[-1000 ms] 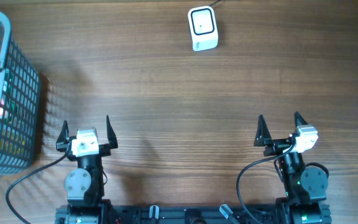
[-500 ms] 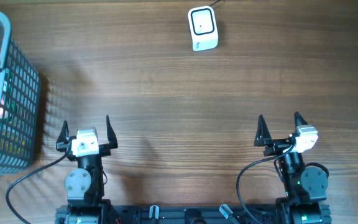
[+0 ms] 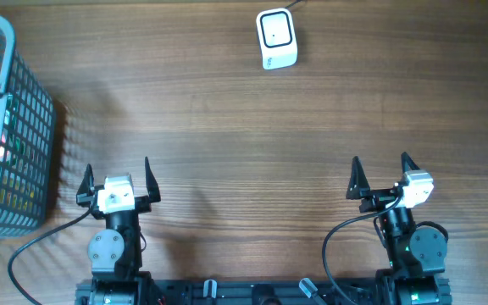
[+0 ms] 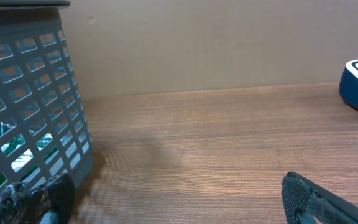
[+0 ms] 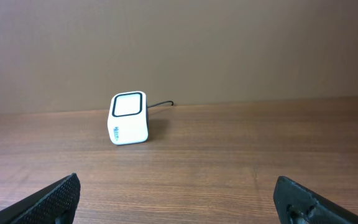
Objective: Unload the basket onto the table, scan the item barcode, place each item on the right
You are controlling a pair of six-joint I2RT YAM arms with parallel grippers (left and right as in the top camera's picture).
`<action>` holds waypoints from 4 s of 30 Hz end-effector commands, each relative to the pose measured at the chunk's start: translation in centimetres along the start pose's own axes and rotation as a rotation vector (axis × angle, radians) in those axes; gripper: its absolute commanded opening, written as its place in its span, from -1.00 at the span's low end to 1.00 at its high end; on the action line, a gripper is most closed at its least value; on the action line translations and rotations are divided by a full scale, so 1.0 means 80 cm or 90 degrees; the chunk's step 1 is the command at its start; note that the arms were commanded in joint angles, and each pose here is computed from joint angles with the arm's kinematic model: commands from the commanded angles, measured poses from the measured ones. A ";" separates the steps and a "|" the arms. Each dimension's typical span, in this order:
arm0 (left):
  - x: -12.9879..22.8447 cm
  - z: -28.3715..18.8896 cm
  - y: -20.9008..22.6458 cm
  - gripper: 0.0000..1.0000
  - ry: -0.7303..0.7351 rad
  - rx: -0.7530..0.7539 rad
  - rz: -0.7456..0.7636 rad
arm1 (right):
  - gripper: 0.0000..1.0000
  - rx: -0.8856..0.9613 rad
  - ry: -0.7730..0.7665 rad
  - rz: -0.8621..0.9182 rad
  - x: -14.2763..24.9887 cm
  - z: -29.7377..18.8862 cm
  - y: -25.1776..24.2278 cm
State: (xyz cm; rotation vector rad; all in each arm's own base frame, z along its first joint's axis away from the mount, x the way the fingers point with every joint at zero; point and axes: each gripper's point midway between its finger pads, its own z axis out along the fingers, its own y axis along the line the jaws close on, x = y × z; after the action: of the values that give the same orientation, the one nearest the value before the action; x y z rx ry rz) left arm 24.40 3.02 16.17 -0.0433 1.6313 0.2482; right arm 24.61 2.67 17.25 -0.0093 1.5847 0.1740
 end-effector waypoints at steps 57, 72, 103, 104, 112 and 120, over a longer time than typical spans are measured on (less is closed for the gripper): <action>-0.239 0.010 0.287 1.00 0.456 -0.505 -0.381 | 1.00 0.005 0.001 0.004 0.001 0.001 -0.002; -0.103 0.011 0.313 1.00 0.584 -0.563 -0.429 | 0.96 0.005 0.001 0.004 0.001 0.001 -0.002; 0.043 0.057 0.305 1.00 0.724 -0.476 -0.465 | 1.00 0.005 0.001 0.004 0.001 0.001 -0.002; 0.046 0.058 0.305 1.00 0.716 -0.465 -0.486 | 0.99 0.005 0.001 0.004 0.001 0.001 -0.002; 0.052 0.068 0.318 1.00 0.663 -0.417 -0.571 | 1.00 0.005 0.001 0.004 0.001 0.001 -0.002; 0.035 0.123 0.319 1.00 0.573 -0.274 -0.526 | 0.99 0.005 0.001 0.004 0.001 0.001 -0.002</action>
State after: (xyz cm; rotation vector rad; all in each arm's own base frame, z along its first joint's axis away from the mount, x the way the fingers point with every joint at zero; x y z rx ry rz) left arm 27.80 30.48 16.31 -1.4029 2.2272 -0.0167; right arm 24.64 2.68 17.13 -0.0092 1.5904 0.1738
